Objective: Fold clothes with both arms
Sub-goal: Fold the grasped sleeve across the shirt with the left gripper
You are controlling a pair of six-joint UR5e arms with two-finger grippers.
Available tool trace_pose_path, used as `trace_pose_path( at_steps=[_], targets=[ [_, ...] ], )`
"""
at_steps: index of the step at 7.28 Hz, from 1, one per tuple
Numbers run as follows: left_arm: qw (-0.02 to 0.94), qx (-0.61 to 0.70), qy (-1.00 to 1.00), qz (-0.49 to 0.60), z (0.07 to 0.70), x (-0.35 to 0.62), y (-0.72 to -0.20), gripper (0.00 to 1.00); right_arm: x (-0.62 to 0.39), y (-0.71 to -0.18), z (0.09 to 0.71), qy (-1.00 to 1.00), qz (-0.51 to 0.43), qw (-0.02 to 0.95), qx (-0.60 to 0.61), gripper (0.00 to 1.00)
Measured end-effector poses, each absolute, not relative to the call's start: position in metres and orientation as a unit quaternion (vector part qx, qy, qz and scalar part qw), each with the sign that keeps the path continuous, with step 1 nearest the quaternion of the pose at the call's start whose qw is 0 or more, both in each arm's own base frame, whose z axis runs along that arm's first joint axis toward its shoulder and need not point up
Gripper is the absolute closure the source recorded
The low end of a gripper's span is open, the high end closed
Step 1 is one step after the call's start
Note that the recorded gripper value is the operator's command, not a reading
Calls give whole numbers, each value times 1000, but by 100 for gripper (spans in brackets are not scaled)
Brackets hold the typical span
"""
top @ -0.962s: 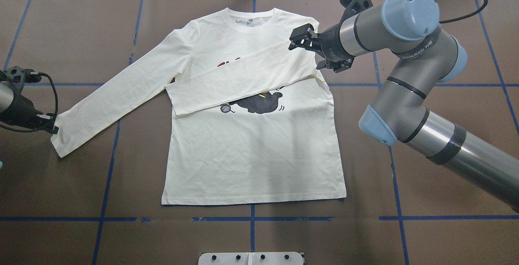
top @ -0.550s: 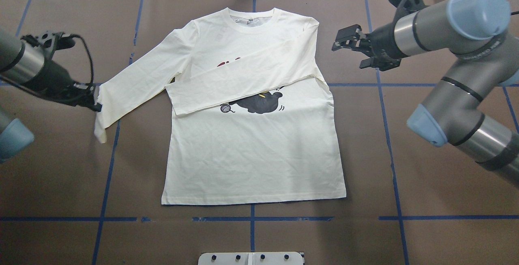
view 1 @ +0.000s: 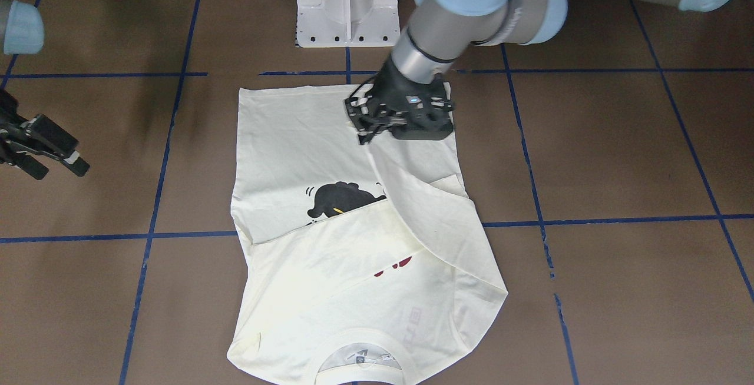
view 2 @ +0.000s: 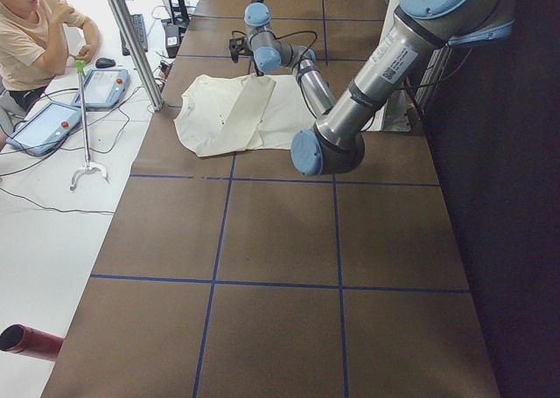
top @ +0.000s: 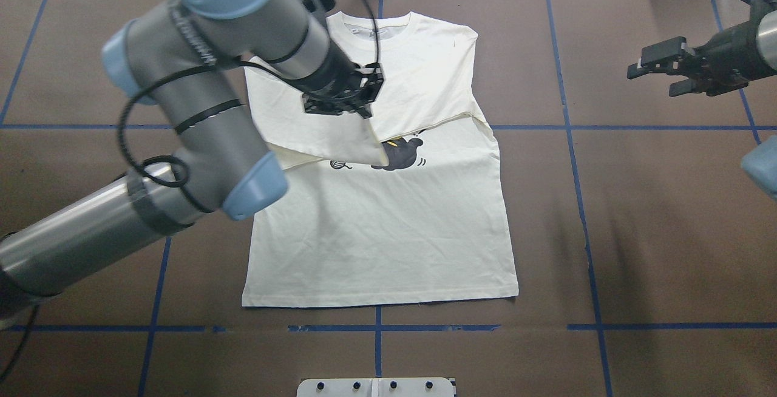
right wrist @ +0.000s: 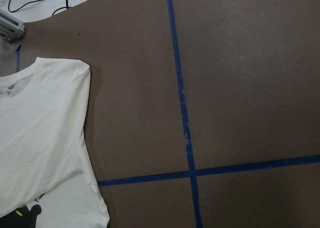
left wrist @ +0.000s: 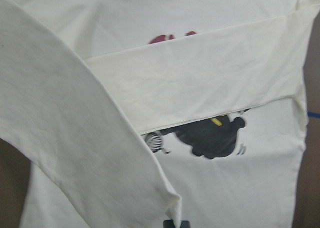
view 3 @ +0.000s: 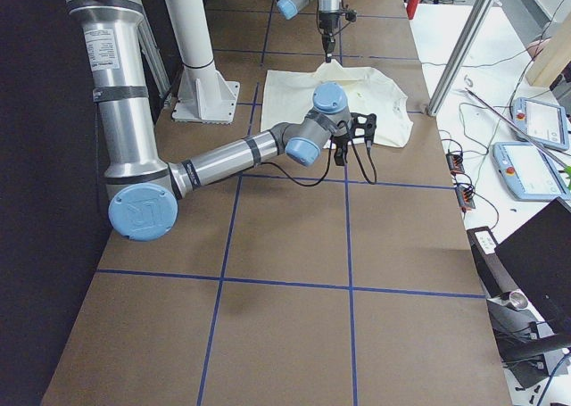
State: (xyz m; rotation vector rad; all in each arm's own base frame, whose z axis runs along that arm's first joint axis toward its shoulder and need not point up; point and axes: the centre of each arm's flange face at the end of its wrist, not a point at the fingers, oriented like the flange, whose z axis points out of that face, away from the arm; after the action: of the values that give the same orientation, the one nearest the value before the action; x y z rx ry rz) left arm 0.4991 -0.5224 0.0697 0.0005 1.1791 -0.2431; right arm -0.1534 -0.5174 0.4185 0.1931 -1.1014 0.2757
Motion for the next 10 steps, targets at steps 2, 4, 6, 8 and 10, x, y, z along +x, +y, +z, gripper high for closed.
trace_pose_path(
  at_steps=[2,4,6,8,10],
  targets=[
    [813,30,563,-148,39,608,-539,100,-138,-512,433,-518,128,841,88,0],
    [793,73,575,-187,38,676,-549,54,-136,-510,439,-516,130,843,84,0],
    [771,90,593,-212,45,704,-548,32,-134,-505,442,-515,132,843,82,0],
    [751,83,617,-218,41,688,-537,33,-141,-500,436,-519,130,841,78,0],
    [760,62,617,-193,74,618,-514,37,-189,-481,416,-524,141,838,53,0]
  ],
)
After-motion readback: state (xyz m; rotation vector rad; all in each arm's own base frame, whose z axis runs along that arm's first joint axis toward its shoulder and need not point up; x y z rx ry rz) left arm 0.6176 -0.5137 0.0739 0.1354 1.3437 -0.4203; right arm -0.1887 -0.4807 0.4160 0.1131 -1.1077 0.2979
